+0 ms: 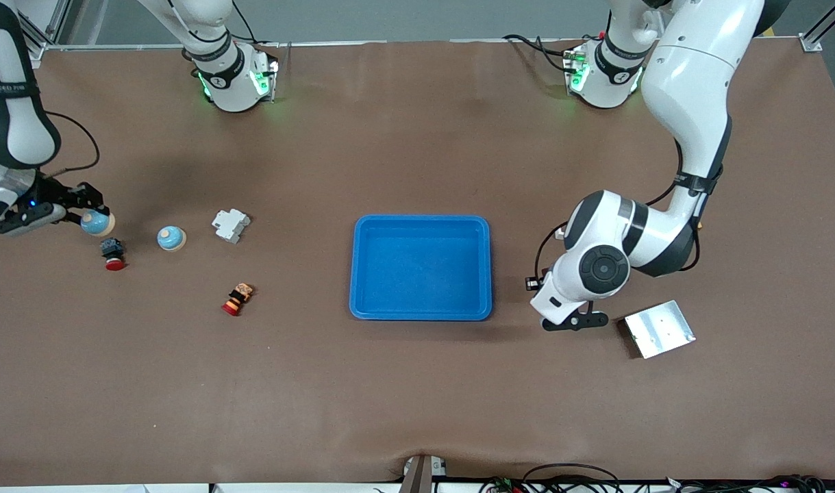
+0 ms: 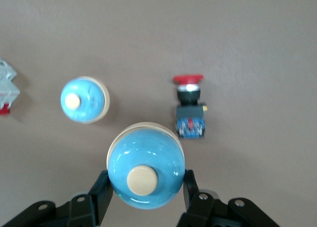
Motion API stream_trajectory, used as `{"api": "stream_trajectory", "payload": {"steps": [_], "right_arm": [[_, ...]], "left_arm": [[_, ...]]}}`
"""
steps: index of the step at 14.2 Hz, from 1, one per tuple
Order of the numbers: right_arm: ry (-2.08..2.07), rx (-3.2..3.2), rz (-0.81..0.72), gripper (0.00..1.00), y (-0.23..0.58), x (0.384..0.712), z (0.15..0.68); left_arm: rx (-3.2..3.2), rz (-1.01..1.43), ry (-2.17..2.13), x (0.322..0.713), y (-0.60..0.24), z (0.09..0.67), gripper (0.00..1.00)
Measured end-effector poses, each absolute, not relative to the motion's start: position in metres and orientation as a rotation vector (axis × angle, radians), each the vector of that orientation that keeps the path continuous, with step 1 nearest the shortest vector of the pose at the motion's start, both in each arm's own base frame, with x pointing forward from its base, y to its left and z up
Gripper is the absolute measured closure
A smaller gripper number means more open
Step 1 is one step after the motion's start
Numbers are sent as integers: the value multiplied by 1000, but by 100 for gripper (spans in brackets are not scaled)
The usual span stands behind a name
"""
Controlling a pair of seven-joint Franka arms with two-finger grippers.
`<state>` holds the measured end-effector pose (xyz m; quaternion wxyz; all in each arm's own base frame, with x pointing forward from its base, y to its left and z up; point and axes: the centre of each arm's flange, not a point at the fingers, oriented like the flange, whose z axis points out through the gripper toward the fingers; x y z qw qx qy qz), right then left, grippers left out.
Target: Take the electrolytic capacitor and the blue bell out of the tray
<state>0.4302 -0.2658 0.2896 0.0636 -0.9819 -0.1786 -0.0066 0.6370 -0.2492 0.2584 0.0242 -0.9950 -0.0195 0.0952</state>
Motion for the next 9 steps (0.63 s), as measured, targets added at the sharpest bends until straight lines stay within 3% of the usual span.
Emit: {"api": "stream_trajectory", "payload": {"steps": [9], "right_arm": [[-546,-3039,-73,38,-280,352,256]], "left_arm": [[-3096,300,233,642,-230,254,70]]}}
